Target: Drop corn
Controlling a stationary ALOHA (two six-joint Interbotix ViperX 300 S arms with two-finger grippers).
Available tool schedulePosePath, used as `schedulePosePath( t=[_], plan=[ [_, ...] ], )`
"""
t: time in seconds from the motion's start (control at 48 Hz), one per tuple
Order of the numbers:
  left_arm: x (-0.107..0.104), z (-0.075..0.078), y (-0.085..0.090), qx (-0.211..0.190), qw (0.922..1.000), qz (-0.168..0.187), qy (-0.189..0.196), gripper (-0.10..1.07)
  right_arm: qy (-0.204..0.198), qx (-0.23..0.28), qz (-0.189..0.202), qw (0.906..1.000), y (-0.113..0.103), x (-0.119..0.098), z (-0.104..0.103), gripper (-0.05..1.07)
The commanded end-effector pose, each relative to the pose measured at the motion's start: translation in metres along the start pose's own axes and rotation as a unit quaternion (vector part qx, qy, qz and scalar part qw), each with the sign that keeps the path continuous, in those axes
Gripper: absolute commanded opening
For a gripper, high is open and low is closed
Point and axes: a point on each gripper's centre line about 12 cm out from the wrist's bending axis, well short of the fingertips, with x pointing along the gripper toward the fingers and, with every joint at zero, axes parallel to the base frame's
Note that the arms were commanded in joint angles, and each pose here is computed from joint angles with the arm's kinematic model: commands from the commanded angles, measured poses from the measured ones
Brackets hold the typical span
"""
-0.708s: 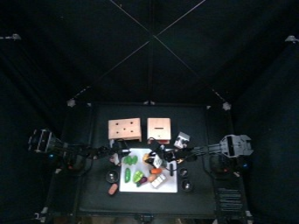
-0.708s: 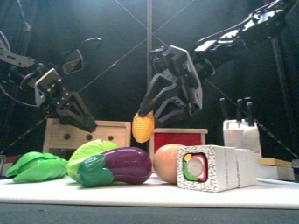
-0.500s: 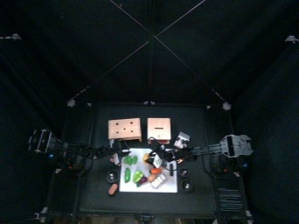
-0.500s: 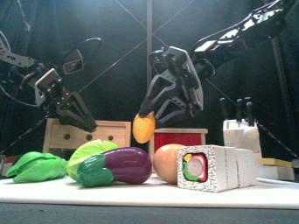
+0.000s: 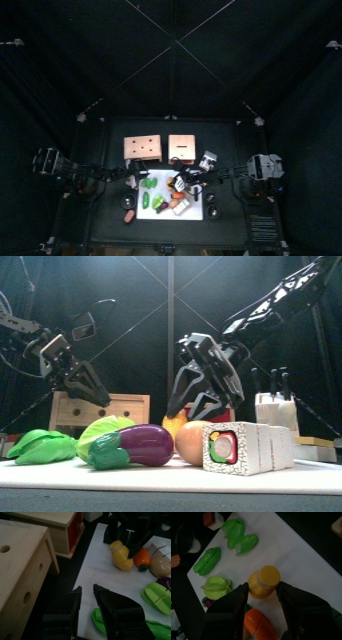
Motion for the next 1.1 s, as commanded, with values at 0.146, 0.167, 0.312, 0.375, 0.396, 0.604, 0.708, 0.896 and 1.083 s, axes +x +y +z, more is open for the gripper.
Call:
schedulePosePath(
  t=[0.146, 0.167, 0.312, 0.375, 0.396, 0.604, 0.708, 0.896, 1.083],
  plan=[
    [0.0, 0.007, 0.0, 0.0, 0.9999, 0.0, -0.012, 0.69, -0.006, 0.009, -0.007, 0.9999, 0.005, 0.001, 0.01, 0.57],
    [0.0, 0.007, 0.0, 0.0, 0.9999, 0.0, -0.012, 0.69, -0.005, 0.008, -0.011, 0.9999, 0.004, 0.001, 0.009, 0.58],
    [0.0, 0.007, 0.0, -0.001, 0.9999, 0.001, -0.012, 0.69, 0.0, 0.007, -0.03, 0.9995, 0.002, 0.001, 0.01, 0.67],
    [0.0, 0.007, 0.0, -0.001, 0.9999, 0.001, -0.012, 0.69, 0.0, 0.007, -0.033, 0.9994, 0.002, 0.001, 0.011, 0.69],
    [0.0, 0.007, 0.0, -0.001, 0.9999, 0.001, -0.012, 0.69, -0.001, 0.006, -0.032, 0.9995, 0.003, 0.0, 0.011, 0.69],
    [0.001, 0.006, 0.0, -0.001, 0.9999, 0.001, -0.011, 0.69, -0.005, 0.01, -0.027, 0.9996, 0.008, 0.005, 0.016, 0.7],
    [0.0, 0.007, 0.0, -0.001, 0.9999, 0.001, -0.012, 0.69, -0.006, 0.015, -0.026, 0.9995, 0.012, 0.013, 0.02, 0.7],
    [0.0, 0.007, 0.0, -0.001, 0.9999, 0.0, -0.011, 0.69, -0.002, 0.025, -0.024, 0.9994, 0.017, 0.025, 0.02, 0.7],
    [0.0, 0.005, 0.0, 0.0, 1.0, 0.001, -0.01, 0.69, 0.003, 0.026, -0.026, 0.9993, 0.02, 0.028, 0.016, 0.71]
  ],
)
